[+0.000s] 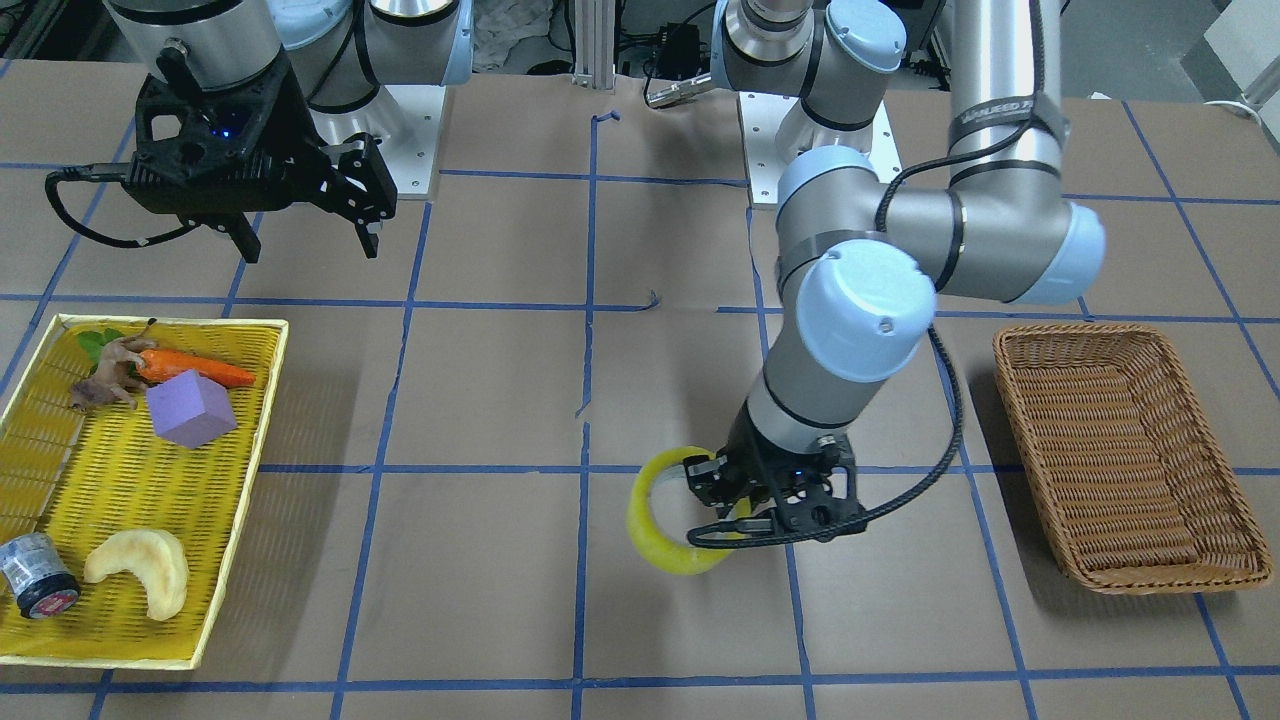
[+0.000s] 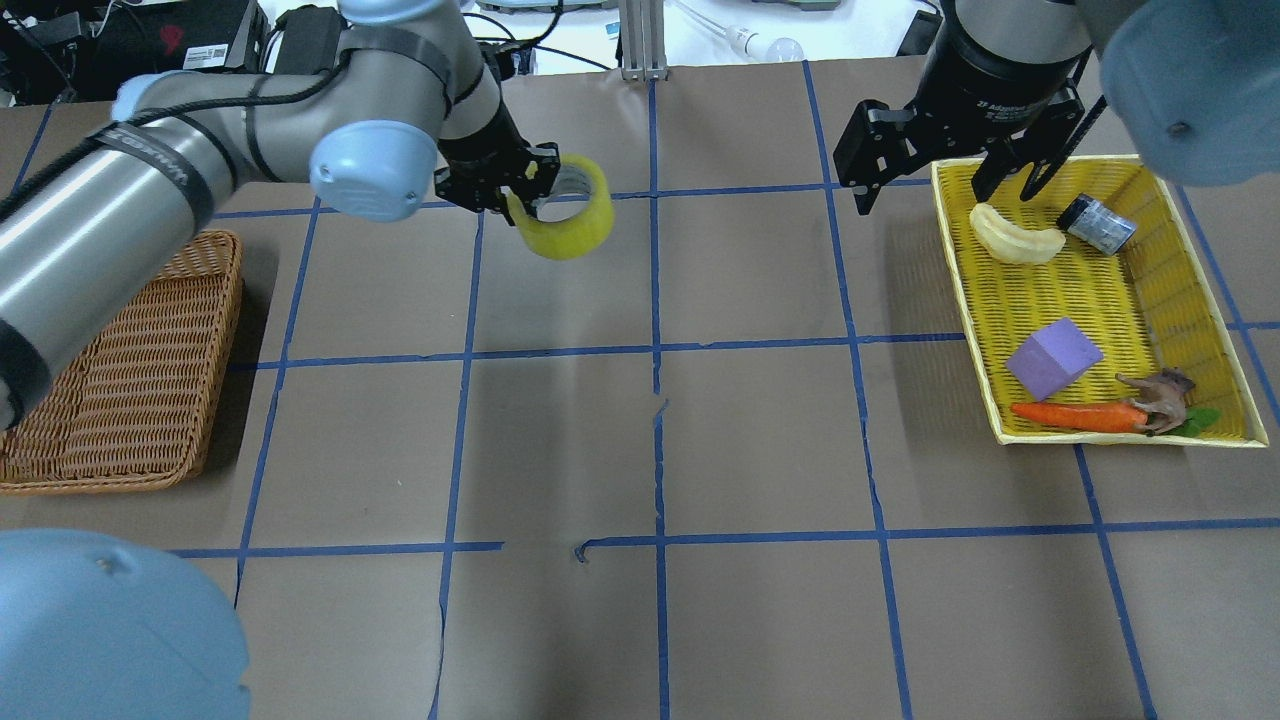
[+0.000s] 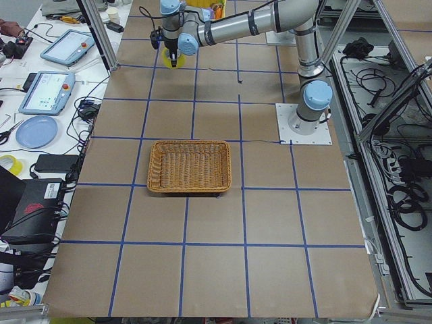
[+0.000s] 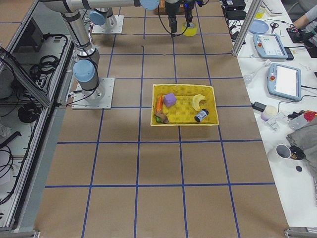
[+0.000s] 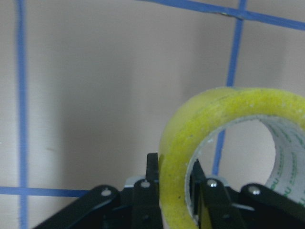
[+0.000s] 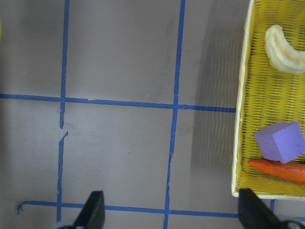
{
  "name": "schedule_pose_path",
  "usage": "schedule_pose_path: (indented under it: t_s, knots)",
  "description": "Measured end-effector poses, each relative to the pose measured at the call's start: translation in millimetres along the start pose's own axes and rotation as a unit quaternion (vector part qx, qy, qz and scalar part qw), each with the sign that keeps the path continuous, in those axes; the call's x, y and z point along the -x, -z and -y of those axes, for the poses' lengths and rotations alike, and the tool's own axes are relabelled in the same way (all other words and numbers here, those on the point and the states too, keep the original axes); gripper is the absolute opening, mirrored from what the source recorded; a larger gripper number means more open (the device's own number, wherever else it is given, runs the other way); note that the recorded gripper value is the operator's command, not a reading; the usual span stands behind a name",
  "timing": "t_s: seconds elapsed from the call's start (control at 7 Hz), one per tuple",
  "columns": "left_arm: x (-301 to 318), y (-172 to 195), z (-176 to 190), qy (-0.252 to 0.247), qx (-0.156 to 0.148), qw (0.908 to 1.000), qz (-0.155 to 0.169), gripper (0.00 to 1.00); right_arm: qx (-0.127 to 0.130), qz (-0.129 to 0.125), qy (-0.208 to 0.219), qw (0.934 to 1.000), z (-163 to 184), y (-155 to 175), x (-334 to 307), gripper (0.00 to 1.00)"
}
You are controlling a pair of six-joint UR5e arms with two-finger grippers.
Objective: Transfer tape with both arms
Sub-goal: 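Lift the tape roll with the left gripper toward the wicker basket, then lower the tape roll into the wicker basket and open the left gripper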
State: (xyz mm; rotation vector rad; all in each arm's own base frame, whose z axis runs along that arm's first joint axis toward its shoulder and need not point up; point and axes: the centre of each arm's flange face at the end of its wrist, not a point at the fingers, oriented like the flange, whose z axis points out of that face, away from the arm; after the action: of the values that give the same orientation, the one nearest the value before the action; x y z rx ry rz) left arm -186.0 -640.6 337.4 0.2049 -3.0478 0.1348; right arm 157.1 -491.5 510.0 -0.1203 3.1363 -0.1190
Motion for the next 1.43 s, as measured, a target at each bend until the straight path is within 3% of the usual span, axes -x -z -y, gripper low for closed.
schedule_pose_path:
  t_s: [0.43,0.71,1.14,1.43]
  knots:
    - [163.9,57.9,29.0,-0.022,-0.013,0.9987,0.043,0.0,0.0,0.001,0.0,1.0,-0.1,0.0,0.6,1.0]
    - [285.2,74.0,31.4,-0.071,-0.008,0.9958,0.056,0.0,0.0,0.002,0.001,1.0,-0.3,0.0,1.7,1.0]
    - [438.9,54.8,-1.0,-0.084,0.024,0.9948,0.052,0.0,0.0,0.003,0.001,1.0,-0.4,0.0,2.0,1.0]
    - [484.1,24.2,-23.5,-0.078,0.045,0.9952,0.039,0.0,0.0,0.003,0.001,1.0,-0.4,0.0,2.1,1.0]
